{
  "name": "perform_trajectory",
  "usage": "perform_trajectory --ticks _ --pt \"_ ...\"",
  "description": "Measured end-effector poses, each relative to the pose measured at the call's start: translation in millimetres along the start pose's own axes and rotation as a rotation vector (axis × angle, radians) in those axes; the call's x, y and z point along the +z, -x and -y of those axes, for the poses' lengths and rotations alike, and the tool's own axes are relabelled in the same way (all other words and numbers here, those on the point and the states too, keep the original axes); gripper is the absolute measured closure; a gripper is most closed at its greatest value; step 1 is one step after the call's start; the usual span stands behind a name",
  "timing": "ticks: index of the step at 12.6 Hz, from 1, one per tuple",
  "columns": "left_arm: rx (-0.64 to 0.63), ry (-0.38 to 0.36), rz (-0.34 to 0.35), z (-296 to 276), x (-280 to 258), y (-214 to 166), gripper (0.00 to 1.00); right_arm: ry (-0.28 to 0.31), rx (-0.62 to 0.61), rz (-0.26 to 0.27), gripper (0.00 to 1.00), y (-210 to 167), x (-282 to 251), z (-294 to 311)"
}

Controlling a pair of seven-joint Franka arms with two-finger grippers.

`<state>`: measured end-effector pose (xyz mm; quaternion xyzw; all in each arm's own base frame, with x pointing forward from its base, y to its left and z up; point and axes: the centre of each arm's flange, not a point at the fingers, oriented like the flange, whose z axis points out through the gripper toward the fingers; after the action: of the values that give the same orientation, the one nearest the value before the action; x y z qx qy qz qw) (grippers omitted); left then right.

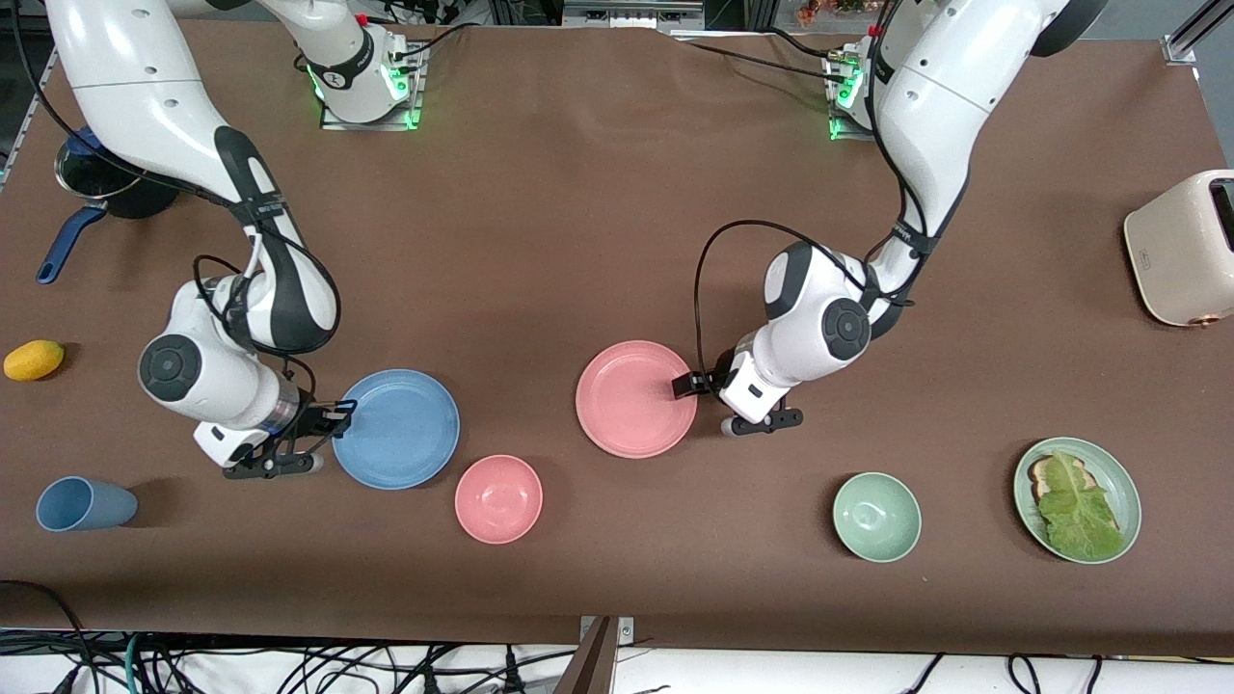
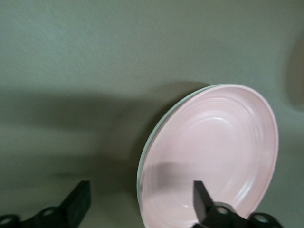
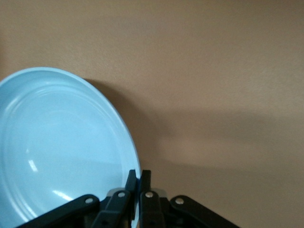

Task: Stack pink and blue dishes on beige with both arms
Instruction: 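Lower the pink plate onto the beige plate and open the left gripper, then carry blue plate onto pink plate with the right gripper while the left gripper withdraws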

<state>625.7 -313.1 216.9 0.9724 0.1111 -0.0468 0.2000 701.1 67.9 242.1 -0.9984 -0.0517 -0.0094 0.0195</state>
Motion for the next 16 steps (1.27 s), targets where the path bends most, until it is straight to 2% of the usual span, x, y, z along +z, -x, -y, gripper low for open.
perform_trajectory --ticks 3,6,7,10,13,16 --pt "0.012 -0.059 0.083 9.0 -57.3 -4.9 0.0 -0.001 -0.004 0.023 0.96 -9.5 -33.8 2.5" --pt "0.125 -0.251 0.07 28.3 -94.0 -8.4 0.0 -0.007 -0.027 0.051 0.96 -13.8 -65.6 20.1" --pt "0.157 -0.285 0.078 35.6 -105.2 -10.1 0.0 -0.013 -0.035 0.065 0.96 -15.0 -77.1 30.6" --pt "0.238 -0.301 0.106 87.9 -154.7 -34.1 0.0 -0.045 -0.023 0.075 0.96 -18.2 -104.9 69.0" --pt "0.231 -0.289 0.107 161.8 -205.4 -61.3 0.0 -0.081 0.048 0.082 0.96 -12.7 -109.2 121.7" --pt "0.222 -0.287 0.075 180.5 -255.1 -61.3 0.0 -0.097 0.13 0.076 0.96 0.0 -104.7 200.3"
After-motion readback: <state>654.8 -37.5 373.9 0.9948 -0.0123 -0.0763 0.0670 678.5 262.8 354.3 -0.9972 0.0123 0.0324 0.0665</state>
